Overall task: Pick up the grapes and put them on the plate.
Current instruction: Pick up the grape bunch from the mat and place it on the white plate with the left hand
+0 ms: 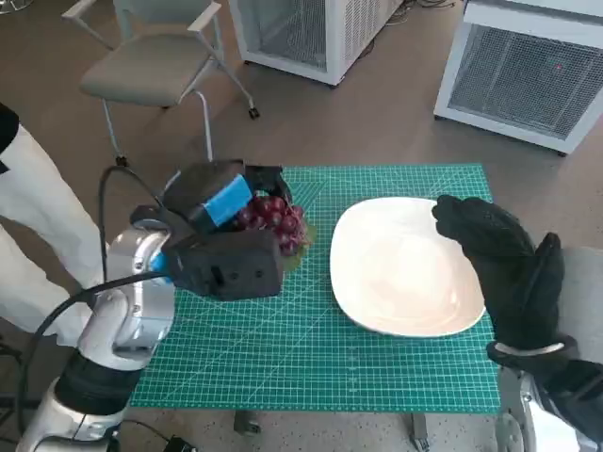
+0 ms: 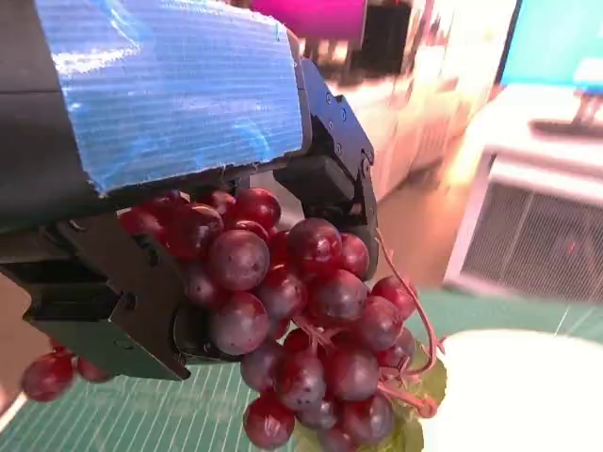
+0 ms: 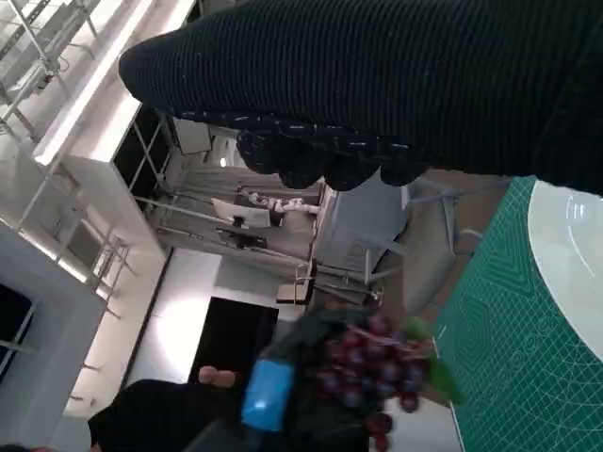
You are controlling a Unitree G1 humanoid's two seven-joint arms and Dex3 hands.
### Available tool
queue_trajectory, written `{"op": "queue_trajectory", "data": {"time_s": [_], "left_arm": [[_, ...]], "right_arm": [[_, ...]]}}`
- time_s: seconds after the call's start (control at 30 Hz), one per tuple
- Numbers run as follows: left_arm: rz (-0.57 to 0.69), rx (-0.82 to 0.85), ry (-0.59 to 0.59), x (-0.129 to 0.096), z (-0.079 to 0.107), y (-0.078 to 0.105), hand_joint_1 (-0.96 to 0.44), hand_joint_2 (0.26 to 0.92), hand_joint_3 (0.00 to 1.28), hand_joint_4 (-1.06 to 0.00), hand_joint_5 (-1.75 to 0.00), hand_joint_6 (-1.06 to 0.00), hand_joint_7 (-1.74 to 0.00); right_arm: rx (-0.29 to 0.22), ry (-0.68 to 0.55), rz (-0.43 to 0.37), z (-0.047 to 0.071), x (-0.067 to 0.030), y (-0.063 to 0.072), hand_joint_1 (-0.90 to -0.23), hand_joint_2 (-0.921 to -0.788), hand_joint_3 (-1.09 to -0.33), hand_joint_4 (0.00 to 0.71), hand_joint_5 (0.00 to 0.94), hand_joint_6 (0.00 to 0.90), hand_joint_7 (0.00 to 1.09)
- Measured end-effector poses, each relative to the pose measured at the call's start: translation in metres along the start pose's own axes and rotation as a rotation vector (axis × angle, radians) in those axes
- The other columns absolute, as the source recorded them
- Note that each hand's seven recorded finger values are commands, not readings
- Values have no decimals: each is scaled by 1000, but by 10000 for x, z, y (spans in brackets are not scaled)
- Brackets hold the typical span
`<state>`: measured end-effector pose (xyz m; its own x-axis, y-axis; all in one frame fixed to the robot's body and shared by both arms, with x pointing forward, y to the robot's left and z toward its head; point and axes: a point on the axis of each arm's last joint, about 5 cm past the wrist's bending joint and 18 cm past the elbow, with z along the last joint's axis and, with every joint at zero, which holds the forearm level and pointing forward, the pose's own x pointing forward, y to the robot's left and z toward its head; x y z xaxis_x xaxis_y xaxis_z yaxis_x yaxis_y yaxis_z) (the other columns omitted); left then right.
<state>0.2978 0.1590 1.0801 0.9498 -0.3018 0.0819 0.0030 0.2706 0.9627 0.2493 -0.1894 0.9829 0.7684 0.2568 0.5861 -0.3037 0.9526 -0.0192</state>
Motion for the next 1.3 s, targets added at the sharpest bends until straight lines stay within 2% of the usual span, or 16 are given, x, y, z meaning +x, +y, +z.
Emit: {"op": "queue_trajectory", "data": {"time_s": [0.4,0.63,0.93,1.17,1.3], "left_arm": [[-26,-33,-22,-12,28,-55,2,901,43,-703,-1303,-789,-834],[-53,-51,-56,48,129,-121,2,902,40,-685,-1329,-811,-803],[-123,-47,-145,260,471,-173,2,905,40,-690,-1329,-796,-816],[-183,-33,-247,437,813,-114,1,913,33,-740,-1111,-686,-1105],[-236,-26,-287,557,993,-63,1,908,39,-759,-1135,-681,-1068]], "right_arm": [[1,-2,-1,-2,-2,3,-445,-921,-631,421,641,172,940],[-2,-11,-7,8,-27,5,-443,-921,-632,421,641,172,942],[-14,-23,-22,54,-96,-1,-452,-921,-631,416,640,170,947],[-27,-30,-47,96,-166,-11,-456,-921,-630,415,642,168,953],[-35,-36,-60,123,-202,-13,-455,-921,-627,414,643,167,955]]}}
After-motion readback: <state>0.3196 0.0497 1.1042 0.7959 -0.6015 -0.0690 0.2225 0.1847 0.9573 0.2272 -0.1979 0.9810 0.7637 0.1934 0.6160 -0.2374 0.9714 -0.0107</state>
